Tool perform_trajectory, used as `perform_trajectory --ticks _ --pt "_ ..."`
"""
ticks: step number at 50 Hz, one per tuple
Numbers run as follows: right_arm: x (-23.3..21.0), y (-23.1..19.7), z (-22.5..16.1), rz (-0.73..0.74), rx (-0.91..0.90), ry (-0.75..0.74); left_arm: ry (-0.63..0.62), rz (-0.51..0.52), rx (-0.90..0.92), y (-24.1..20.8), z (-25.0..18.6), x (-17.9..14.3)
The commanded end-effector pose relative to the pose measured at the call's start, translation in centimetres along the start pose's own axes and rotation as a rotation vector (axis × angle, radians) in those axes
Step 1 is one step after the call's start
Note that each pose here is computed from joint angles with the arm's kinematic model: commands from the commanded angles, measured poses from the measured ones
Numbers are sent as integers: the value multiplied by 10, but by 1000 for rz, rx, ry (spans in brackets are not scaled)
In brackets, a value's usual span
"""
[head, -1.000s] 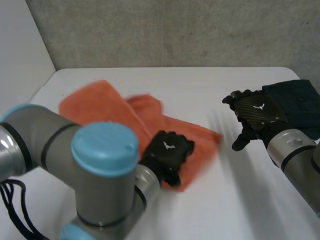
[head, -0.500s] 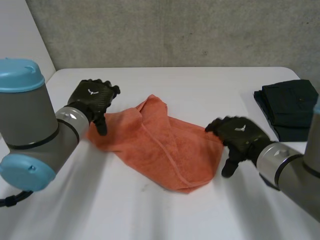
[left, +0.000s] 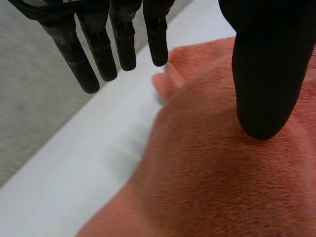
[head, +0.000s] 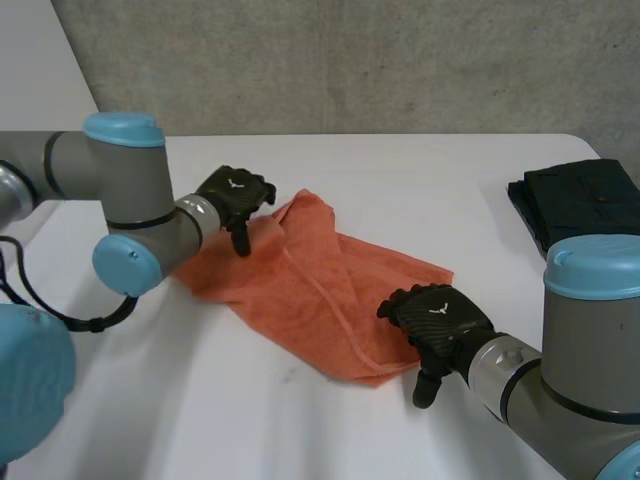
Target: Fold the laundry.
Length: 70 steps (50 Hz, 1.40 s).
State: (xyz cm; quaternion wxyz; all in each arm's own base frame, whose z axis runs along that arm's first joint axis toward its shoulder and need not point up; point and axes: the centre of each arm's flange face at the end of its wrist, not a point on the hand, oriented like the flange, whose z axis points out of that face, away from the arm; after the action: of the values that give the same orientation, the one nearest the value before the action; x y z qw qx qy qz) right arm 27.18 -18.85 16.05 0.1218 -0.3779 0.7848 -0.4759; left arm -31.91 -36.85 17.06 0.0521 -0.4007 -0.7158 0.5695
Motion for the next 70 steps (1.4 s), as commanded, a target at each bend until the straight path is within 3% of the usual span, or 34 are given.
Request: perform_trajectory --ticks 1,14,23,29,35,46,59,70 --pt "3 2 1 6 -8 7 47 -3 -49 12 13 11" --pt "6 -2 4 4 16 18 -59 7 -12 -16 15 12" --pt "12 -15 8 101 73 28 -94 -74 9 -62 -27 -2" --pt "21 -20 11 197 80 29 -115 -82 27 -84 -55 -11" --pt "16 -19 10 203 71 2 -129 -86 38 -96 -92 -14" --pt "12 -8 19 214 29 -15 -208 -64 219 -88 -140 -6" --pt "4 13 42 228 -43 -42 -212 -75 201 -55 -166 10" --pt "14 -32 31 213 96 -26 -269 -137 329 -89 -191 -6"
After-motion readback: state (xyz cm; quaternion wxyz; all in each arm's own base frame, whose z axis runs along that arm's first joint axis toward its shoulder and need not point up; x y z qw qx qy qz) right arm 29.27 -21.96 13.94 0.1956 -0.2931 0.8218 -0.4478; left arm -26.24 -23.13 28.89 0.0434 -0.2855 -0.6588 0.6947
